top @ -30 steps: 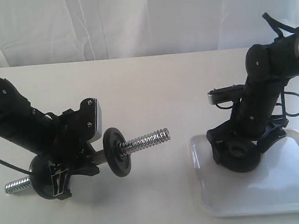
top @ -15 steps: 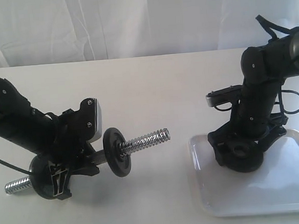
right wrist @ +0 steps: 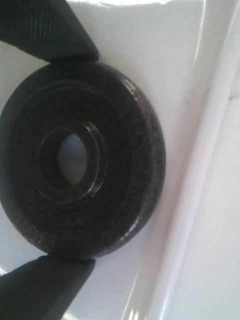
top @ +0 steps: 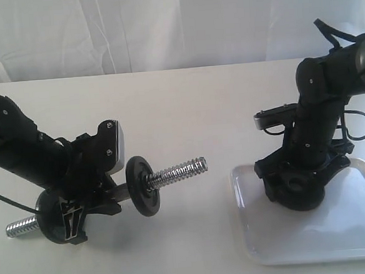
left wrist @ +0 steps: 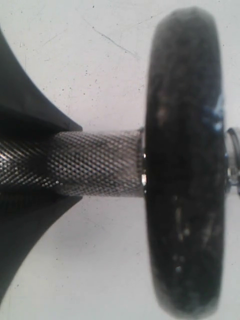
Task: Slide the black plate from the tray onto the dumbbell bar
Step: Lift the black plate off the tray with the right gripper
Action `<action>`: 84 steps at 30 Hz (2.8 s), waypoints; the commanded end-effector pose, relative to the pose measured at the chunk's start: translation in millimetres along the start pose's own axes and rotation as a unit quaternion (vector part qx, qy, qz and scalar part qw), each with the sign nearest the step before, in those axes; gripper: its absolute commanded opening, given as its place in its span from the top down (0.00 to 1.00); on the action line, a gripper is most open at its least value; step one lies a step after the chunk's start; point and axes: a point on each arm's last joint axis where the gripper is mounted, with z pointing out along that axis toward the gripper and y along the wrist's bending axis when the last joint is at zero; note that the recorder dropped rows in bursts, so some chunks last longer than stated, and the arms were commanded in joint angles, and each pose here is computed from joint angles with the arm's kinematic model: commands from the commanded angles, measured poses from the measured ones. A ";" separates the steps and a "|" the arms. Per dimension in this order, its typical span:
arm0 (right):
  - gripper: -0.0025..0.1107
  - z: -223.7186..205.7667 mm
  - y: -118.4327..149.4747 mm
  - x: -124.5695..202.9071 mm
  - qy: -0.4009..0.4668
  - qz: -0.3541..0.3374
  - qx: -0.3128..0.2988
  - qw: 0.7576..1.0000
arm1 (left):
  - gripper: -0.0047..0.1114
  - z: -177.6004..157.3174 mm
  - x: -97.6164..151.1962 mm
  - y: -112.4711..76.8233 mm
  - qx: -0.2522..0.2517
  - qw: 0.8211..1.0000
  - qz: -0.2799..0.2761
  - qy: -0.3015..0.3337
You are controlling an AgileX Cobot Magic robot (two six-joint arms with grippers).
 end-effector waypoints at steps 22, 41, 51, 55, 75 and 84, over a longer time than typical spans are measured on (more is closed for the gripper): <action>0.98 -58.5 11.0 2.7 -0.036 0.007 -0.074 0.997 | 0.96 -17.0 -15.5 5.0 -0.026 0.999 -0.024 -0.042; 0.98 -70.8 27.5 1.4 -0.070 -0.036 -0.163 0.983 | 0.96 -17.0 -15.4 5.5 -0.029 0.998 -0.024 -0.041; 0.98 -84.1 31.1 1.4 -0.084 -0.057 -0.182 0.978 | 0.96 -17.0 -15.4 5.5 -0.029 0.998 -0.024 -0.041; 0.98 -98.5 30.8 3.5 -0.115 -0.059 -0.177 0.976 | 0.96 -17.0 -15.4 5.5 -0.029 0.998 -0.024 -0.041; 0.98 -136.8 42.1 15.1 -0.187 -0.133 -0.226 0.947 | 0.96 -16.9 -16.1 1.2 -0.006 0.999 -0.023 -0.044; 0.98 -147.6 51.5 19.9 -0.209 -0.208 -0.312 0.903 | 0.96 -16.9 -16.2 0.5 -0.002 0.999 -0.021 -0.045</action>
